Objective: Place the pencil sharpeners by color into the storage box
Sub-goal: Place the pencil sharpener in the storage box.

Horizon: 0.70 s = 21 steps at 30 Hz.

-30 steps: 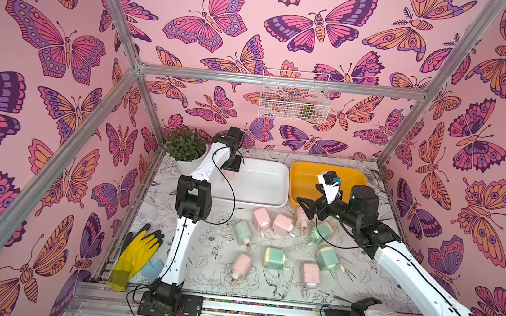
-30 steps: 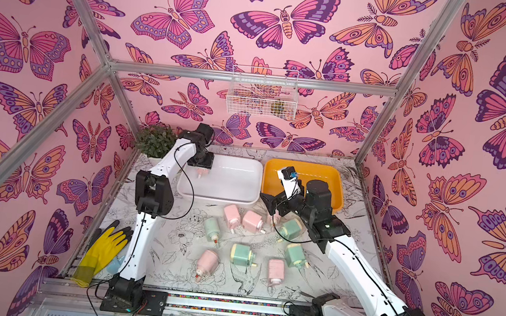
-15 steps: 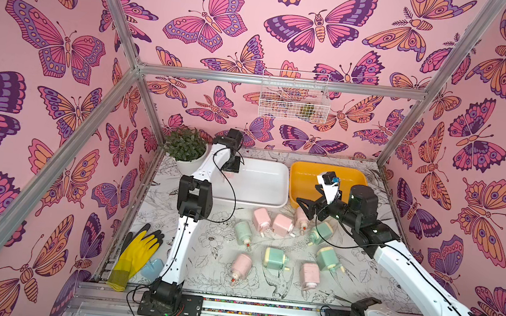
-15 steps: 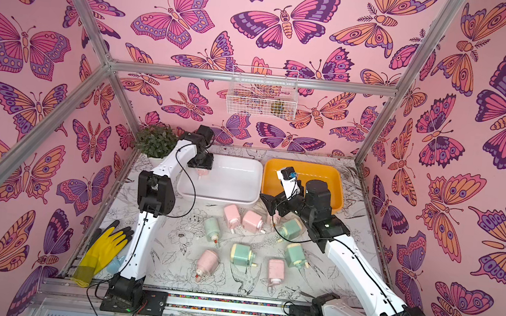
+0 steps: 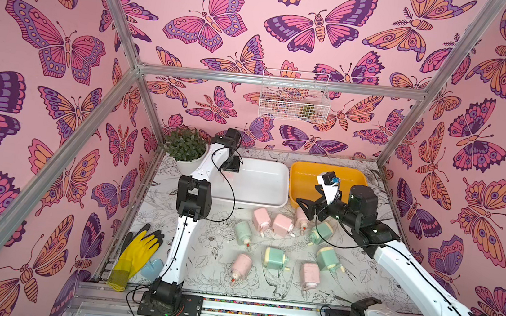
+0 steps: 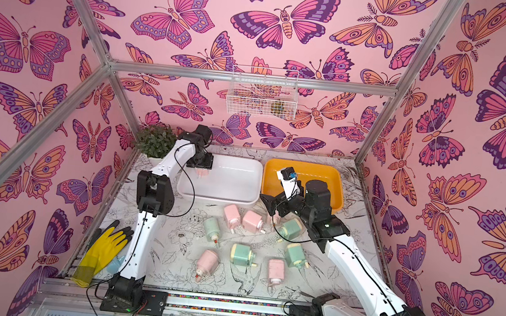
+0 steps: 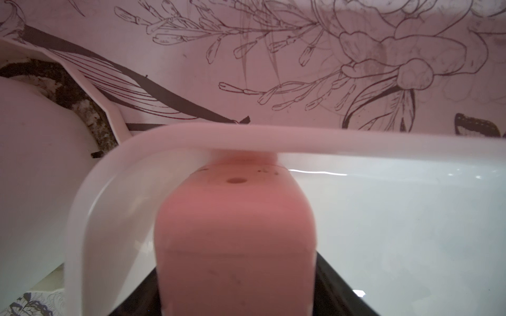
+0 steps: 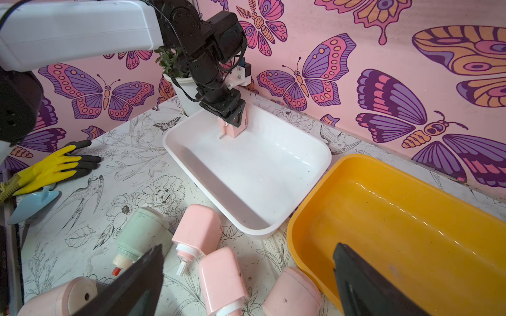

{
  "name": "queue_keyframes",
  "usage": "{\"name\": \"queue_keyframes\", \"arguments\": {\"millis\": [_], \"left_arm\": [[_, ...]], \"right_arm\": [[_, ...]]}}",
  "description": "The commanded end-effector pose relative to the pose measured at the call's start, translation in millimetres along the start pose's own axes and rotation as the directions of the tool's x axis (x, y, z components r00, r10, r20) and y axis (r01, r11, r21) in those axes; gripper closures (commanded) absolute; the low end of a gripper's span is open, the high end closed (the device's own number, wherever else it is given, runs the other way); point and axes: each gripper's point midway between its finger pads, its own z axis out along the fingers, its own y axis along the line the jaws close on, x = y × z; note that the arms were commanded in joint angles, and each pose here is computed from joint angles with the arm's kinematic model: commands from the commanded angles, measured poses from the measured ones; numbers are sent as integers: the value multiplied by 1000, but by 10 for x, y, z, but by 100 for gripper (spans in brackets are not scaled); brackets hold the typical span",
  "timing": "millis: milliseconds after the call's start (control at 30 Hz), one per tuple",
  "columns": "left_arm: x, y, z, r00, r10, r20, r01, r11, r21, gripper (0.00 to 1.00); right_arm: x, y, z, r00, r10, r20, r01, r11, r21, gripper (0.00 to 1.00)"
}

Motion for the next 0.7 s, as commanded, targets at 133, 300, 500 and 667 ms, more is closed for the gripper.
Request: {"name": "queue_keyframes", "arguments": {"millis": [133, 300, 500, 667], "left_arm": [[-31, 39, -32, 1000, 0, 7, 0, 1000, 1, 29], [-75, 68, -126, 1000, 10, 27, -10, 1000, -14, 25], [-100, 100, -201, 999, 21, 42, -20, 999, -35, 20], [-120, 168, -288, 998, 19, 59, -15, 997, -72, 21]], "right_arm": [[-91, 27, -22, 1000, -10, 17, 10, 1000, -4, 1], [-94, 28, -26, 1000, -9, 18, 9, 1000, -4, 1], [-133, 31, -31, 999, -16, 32, 16, 1000, -5, 1], [-148, 28, -25, 999, -25, 38, 25, 1000, -5, 1]]}}
